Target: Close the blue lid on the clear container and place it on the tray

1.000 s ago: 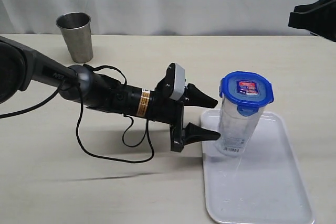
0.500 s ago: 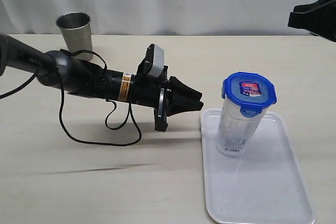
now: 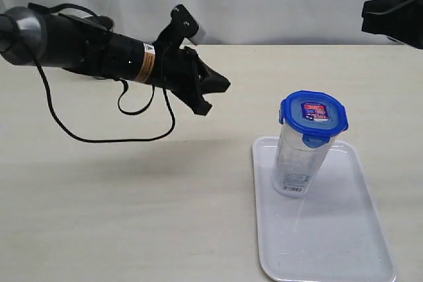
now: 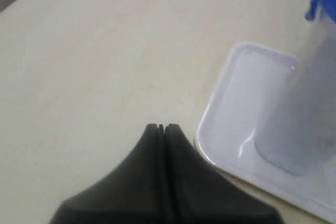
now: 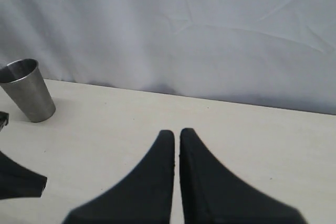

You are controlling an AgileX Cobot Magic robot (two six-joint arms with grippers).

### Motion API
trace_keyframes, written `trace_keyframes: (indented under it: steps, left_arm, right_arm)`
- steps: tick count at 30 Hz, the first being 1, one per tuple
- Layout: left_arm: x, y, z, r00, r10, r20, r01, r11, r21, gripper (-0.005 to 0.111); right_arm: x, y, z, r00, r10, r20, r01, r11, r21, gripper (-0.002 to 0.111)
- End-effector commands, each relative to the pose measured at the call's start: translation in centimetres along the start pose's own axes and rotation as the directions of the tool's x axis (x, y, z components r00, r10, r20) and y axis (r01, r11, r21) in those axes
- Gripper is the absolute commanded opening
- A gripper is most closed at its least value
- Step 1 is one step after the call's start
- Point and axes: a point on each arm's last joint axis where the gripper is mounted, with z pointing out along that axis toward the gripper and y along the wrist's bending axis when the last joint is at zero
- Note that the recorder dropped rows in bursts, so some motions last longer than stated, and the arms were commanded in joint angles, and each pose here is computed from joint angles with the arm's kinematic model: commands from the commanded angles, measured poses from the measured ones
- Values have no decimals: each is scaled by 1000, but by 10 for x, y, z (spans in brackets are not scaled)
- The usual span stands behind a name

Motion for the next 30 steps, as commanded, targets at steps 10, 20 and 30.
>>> trace_keyframes:
  steps: [10, 20, 30]
  left_arm:
    - [-40, 6, -76, 986, -149, 70, 164, 876, -453, 0]
    - [-53, -46, -162, 979, -105, 172, 186, 799, -572, 0]
    - [-59, -78, -200, 964, -64, 257, 202, 806, -556, 0]
  right_arm:
    - [-23, 30, -63, 981, -78, 176, 85, 996, -35, 4]
    - [-9, 52, -109, 932, -68, 355, 91, 995, -50, 4]
    - [7, 67, -133, 908, -72, 413, 119, 989, -91, 4]
